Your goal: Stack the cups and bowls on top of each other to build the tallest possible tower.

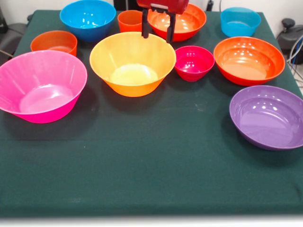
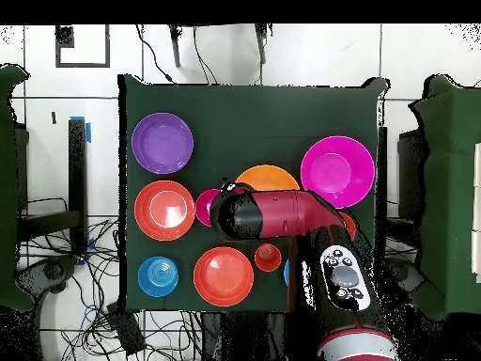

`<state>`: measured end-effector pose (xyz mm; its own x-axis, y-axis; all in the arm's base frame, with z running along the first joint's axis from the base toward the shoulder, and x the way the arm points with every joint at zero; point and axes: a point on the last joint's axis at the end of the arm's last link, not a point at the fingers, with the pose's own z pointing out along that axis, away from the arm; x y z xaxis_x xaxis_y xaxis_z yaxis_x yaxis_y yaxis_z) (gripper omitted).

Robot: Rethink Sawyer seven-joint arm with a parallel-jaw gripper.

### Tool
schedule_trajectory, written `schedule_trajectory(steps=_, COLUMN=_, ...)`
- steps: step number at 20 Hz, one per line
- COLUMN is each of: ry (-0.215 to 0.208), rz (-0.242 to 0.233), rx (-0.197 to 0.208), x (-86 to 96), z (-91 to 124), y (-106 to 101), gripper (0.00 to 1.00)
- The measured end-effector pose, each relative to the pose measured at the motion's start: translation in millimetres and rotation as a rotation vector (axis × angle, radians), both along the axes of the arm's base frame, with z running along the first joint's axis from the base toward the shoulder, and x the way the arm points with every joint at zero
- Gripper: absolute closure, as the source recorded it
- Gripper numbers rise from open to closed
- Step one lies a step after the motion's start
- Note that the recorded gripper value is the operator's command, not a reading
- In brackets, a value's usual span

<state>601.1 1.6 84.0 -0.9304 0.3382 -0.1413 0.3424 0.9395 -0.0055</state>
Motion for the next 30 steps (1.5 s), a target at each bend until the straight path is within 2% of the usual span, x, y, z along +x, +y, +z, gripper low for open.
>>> schedule_trajectory(steps=7, ry=-0.015, rz=0.005, rx=0.008, x=31.6, z=6.9, y=2.9, gripper=0.0)
schedule_trajectory(steps=17, ry=-0.054, rz=-0.004, rx=0.018, x=74.0, z=4.2, y=-1.1, gripper=0.0)
schedule_trajectory(steps=22, ry=-0.049, rz=-0.007, rx=0.025, x=87.3, z=5.0, y=-0.1, gripper=0.0)
schedule_trajectory(steps=30, ry=-0.031, rz=-0.012, rx=0.039, x=96.4, z=8.3, y=-0.4, gripper=0.0)
